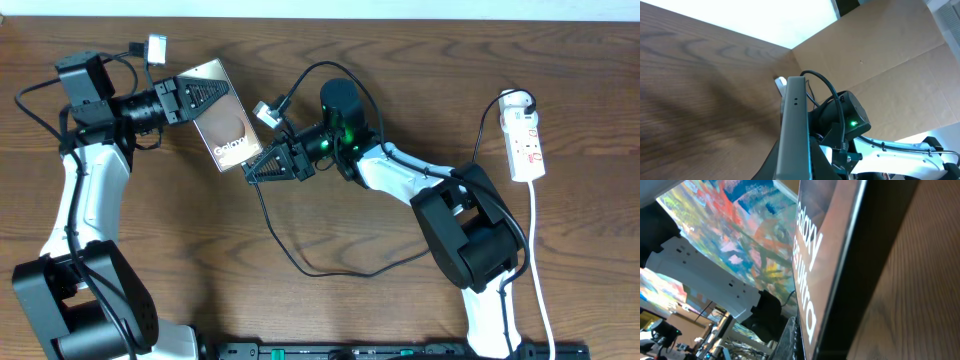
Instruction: Plug charger to phone and switch on socket
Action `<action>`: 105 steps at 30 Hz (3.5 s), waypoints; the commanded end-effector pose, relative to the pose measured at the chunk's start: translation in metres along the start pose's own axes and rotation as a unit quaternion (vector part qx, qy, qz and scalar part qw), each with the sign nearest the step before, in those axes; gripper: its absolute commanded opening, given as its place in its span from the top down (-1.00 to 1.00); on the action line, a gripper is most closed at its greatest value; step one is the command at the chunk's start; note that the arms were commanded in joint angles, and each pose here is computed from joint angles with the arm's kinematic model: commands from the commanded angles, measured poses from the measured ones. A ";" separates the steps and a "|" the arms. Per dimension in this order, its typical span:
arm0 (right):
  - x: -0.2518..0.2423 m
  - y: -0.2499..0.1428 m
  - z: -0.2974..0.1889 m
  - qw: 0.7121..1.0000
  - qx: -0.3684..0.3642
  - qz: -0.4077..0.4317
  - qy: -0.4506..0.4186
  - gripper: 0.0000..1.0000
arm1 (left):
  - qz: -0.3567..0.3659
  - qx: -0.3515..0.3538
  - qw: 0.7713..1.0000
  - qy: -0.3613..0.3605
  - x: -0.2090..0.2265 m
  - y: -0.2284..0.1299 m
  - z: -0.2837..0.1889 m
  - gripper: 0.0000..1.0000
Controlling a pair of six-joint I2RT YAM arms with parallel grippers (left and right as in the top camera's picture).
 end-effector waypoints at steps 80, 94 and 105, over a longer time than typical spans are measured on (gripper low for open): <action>-0.027 0.034 -0.098 0.968 -0.180 0.076 -0.155 -0.98 | -0.276 -0.008 0.875 0.397 0.100 -0.088 -0.084 0.85; -0.031 0.029 -0.097 0.968 -0.172 0.086 -0.159 -0.98 | -0.358 0.027 0.848 0.390 0.140 -0.125 -0.079 0.85; -0.031 0.029 -0.097 0.969 -0.170 0.085 -0.158 -0.99 | -0.385 0.035 0.832 0.398 0.142 -0.144 -0.079 0.85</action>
Point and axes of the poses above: each gripper's point midway between its finger pads, its own z axis out along the fingers, its own x axis along the line the jaws close on, y = z × x, the point moved 8 cm from there along -z, back along the fingers, and after that the axes turned 6 degrees about z, right-handed, at the moved point
